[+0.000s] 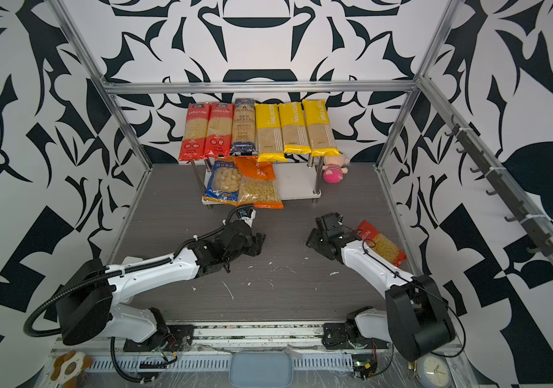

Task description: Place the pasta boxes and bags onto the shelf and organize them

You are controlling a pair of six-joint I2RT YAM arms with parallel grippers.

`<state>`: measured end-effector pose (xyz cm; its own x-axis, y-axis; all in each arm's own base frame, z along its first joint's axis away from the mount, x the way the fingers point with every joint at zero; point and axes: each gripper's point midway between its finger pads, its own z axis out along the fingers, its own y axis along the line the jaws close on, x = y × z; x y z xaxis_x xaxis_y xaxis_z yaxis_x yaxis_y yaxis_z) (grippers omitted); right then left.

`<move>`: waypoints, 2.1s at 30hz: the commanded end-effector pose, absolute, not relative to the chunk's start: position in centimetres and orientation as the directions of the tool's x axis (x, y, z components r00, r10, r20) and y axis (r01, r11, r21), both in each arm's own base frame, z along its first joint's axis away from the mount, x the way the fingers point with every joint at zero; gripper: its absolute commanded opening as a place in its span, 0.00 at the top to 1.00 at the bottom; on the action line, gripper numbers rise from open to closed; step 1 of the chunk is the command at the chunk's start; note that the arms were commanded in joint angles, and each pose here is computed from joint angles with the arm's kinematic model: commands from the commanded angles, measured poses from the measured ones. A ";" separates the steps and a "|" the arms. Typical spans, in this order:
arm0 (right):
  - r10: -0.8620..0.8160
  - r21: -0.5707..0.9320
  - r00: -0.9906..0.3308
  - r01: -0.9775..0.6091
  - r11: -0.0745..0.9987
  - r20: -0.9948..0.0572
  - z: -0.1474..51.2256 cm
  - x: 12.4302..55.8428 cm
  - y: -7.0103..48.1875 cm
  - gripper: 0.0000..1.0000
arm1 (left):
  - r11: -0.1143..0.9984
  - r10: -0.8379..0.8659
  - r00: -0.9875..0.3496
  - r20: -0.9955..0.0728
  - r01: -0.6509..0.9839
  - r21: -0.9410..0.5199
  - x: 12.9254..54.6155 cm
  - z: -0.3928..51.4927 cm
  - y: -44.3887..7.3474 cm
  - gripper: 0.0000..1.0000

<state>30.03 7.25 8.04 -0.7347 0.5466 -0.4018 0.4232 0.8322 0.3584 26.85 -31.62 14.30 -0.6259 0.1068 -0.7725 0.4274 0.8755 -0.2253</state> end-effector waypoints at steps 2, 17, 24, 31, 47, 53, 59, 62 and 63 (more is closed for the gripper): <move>0.566 0.208 -0.659 0.543 0.814 -0.496 9.9 29.2 -1.1 0.30 | 0.853 0.097 -0.630 -0.771 0.452 -0.262 25.9 14.4 -34.2 0.36; 0.775 0.206 -0.403 0.810 0.550 -0.487 7.4 26.9 -13.3 0.25 | 0.811 0.171 -0.648 -0.742 0.521 -0.267 24.0 13.4 -37.0 0.36; 0.825 0.332 -0.396 0.777 0.535 -0.402 5.3 27.5 -10.6 0.34 | 0.817 0.172 -0.639 -0.750 0.517 -0.254 24.1 13.4 -36.6 0.35; 0.813 0.338 -0.463 0.747 0.572 -0.354 3.4 27.4 -6.9 0.34 | 0.816 0.186 -0.637 -0.748 0.525 -0.244 24.2 13.1 -36.9 0.35; 0.742 0.382 -0.593 0.636 0.670 -0.312 1.7 27.7 5.6 0.36 | 0.824 0.190 -0.637 -0.747 0.517 -0.231 24.3 12.6 -36.5 0.34; 0.687 0.416 -0.663 0.558 0.718 -0.296 1.6 27.6 12.3 0.37 | 0.829 0.173 -0.650 -0.740 0.503 -0.247 24.3 12.1 -36.2 0.34; 0.587 0.454 -0.765 0.439 0.776 -0.264 2.5 27.1 18.9 0.37 | 0.834 0.167 -0.657 -0.735 0.491 -0.250 24.3 11.9 -35.7 0.34; 0.525 0.486 -0.817 0.367 0.793 -0.238 3.6 26.7 20.8 0.37 | 0.834 0.159 -0.666 -0.729 0.486 -0.261 24.1 11.9 -35.4 0.33; 0.503 0.496 -0.833 0.344 0.797 -0.231 4.2 26.5 21.1 0.37 | 0.833 0.156 -0.668 -0.727 0.485 -0.266 24.1 11.9 -35.4 0.33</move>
